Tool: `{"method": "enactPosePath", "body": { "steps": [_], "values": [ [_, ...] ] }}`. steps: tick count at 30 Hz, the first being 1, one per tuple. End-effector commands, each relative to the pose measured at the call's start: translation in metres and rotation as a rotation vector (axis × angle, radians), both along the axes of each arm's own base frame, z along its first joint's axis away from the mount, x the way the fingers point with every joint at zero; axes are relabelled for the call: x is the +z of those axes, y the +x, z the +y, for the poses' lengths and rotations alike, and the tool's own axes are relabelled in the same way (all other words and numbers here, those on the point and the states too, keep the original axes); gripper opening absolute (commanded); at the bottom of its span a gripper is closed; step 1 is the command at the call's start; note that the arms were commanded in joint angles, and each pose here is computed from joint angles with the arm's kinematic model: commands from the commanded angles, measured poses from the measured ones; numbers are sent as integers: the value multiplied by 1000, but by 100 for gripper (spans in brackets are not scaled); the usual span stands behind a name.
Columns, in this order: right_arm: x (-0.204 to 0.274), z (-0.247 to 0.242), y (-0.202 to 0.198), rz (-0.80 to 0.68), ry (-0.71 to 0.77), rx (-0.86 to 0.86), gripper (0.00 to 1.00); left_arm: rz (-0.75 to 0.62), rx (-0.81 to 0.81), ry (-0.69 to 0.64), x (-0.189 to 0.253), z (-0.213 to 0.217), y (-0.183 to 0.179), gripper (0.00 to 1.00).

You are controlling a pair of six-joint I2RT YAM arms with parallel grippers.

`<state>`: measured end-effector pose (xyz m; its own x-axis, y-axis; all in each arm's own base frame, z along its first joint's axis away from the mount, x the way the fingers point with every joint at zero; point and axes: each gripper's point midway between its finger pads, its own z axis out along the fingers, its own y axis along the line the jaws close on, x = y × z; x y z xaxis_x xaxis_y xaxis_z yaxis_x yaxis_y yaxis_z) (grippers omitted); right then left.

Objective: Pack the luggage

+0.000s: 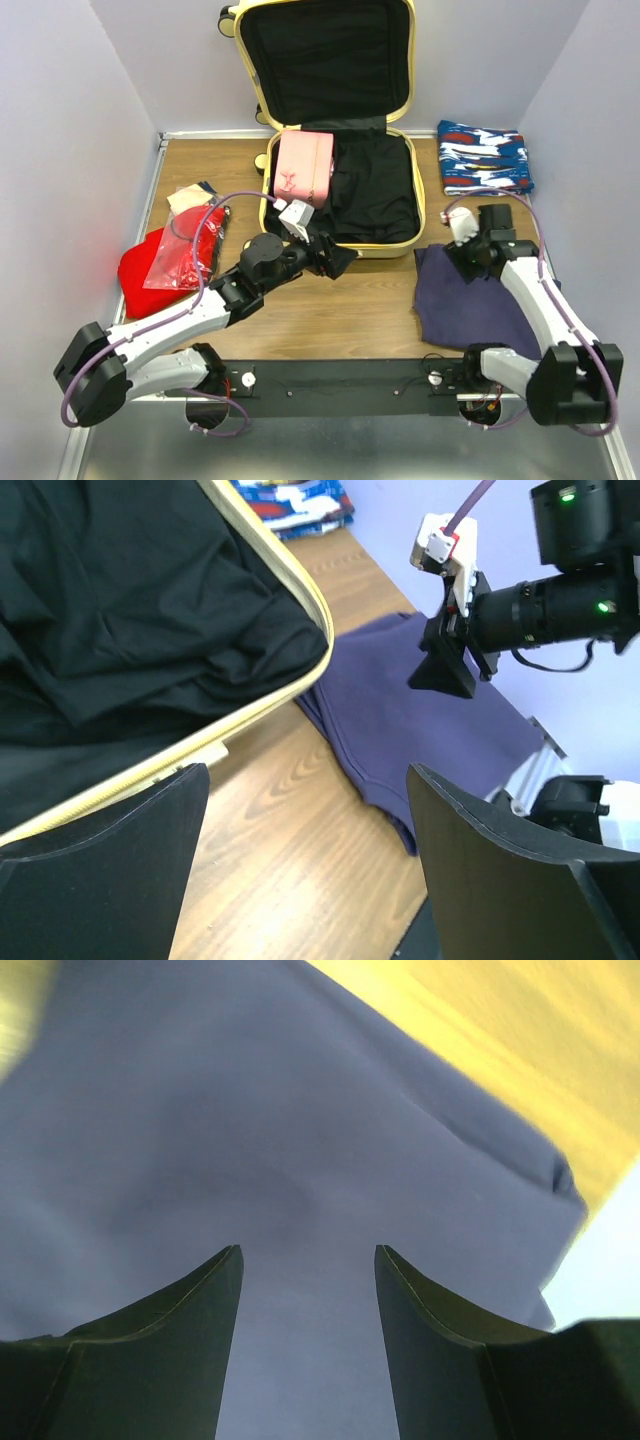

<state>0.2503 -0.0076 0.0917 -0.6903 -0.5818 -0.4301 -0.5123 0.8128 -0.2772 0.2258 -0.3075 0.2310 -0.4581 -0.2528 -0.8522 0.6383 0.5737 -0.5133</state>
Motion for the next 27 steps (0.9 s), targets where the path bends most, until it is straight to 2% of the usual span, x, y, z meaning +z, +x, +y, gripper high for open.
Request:
{"method": "enactPosePath", "body": {
  "steps": [1,5,11,14,18,21,27],
  "values": [
    [-6,-68,13,28,-47,-102,64,-150,61,-8,34,15,8,89],
    [-31,-86,28,116,-8,-66,62,-109,61,-16,24,19,3,89],
    [-61,-58,52,164,89,102,47,38,75,-61,1,22,-2,89],
    [-76,-29,31,198,91,240,44,107,70,-71,-8,20,-5,89],
    [-68,17,8,140,89,448,43,240,-20,-117,-22,7,-24,89],
    [-68,41,-10,116,109,535,43,317,-47,-141,-35,0,-30,89],
    [-50,51,-36,51,140,574,44,405,-146,-172,-47,-22,-48,89]
  ]
}}
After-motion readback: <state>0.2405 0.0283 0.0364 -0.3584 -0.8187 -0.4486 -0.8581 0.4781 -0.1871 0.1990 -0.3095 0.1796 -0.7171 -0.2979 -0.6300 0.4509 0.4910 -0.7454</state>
